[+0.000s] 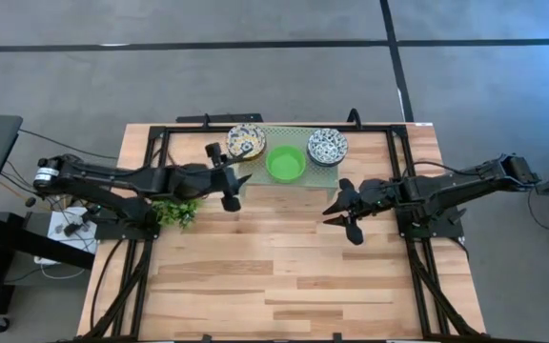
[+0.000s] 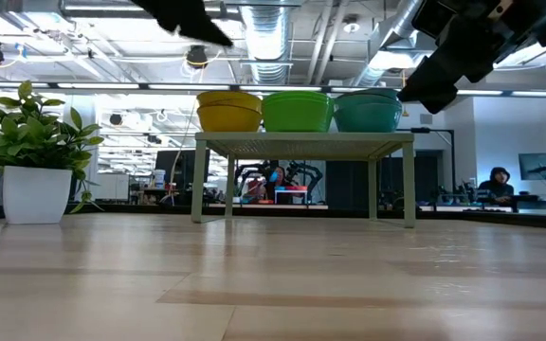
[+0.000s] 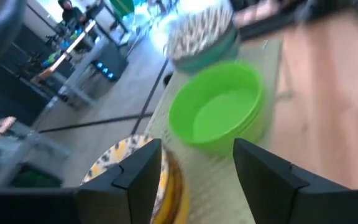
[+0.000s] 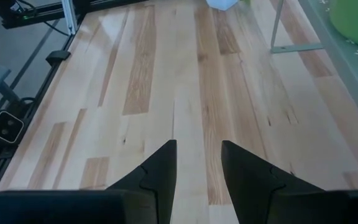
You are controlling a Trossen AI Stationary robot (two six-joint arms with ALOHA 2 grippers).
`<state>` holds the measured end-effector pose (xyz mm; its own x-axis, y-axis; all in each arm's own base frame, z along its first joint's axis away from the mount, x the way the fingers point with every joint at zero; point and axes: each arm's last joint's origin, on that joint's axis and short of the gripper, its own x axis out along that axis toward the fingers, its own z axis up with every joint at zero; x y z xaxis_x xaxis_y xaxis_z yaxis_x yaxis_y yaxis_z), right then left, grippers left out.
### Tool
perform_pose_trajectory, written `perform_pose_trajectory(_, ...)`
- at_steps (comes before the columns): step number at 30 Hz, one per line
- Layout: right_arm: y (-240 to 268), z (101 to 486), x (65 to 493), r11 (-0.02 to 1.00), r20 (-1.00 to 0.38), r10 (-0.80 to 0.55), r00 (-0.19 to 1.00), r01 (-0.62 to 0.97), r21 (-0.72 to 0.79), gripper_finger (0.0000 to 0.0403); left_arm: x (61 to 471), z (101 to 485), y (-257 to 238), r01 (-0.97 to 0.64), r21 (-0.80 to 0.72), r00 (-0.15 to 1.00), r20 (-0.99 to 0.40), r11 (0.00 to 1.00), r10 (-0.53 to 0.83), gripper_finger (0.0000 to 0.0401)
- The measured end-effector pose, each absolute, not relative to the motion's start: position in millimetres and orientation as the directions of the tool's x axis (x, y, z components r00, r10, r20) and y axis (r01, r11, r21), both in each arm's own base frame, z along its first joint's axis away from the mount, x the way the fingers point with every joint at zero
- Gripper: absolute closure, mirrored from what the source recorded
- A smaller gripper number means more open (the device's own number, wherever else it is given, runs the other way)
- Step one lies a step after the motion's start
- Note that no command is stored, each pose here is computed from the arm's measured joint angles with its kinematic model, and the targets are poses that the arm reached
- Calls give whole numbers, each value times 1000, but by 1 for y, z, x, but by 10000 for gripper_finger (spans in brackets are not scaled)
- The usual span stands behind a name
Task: Pick & Place Mini bowls
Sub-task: Return to Home Position
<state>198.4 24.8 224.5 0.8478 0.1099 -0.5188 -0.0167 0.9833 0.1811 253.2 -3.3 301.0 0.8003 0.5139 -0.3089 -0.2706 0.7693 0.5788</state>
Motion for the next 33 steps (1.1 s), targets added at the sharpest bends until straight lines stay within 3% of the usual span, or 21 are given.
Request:
perform_pose_trajectory(6, 25, 224, 198, 984, -523, 109, 846, -15, 180, 280, 228, 322, -25, -339, 342, 872, -234, 876, 429, 199)
perform_pose_trajectory(13, 15, 241, 201, 981, -454, 69, 888, 21, 190, 280, 186, 322, -36, -309, 157, 917, -212, 938, 337, 199)
perform_pose_trajectory(16, 13, 264, 196, 978, -372, 71, 925, 9, 209, 280, 165, 312, -37, -293, 97, 924, -228, 951, 307, 199)
perform_pose_trajectory(21, 15, 276, 178, 992, -276, 103, 955, -77, 104, 281, 136, 286, -30, -297, 5, 933, -209, 955, 292, 199)
perform_pose_trajectory(26, 17, 260, 161, 989, -251, 123, 960, -99, 107, 281, 108, 273, -21, -298, -77, 949, -130, 951, 287, 199)
perform_pose_trajectory(33, 9, 246, 128, 992, -99, 93, 991, -83, 97, 281, 80, 249, -10, -284, -140, 959, -23, 948, 284, 199)
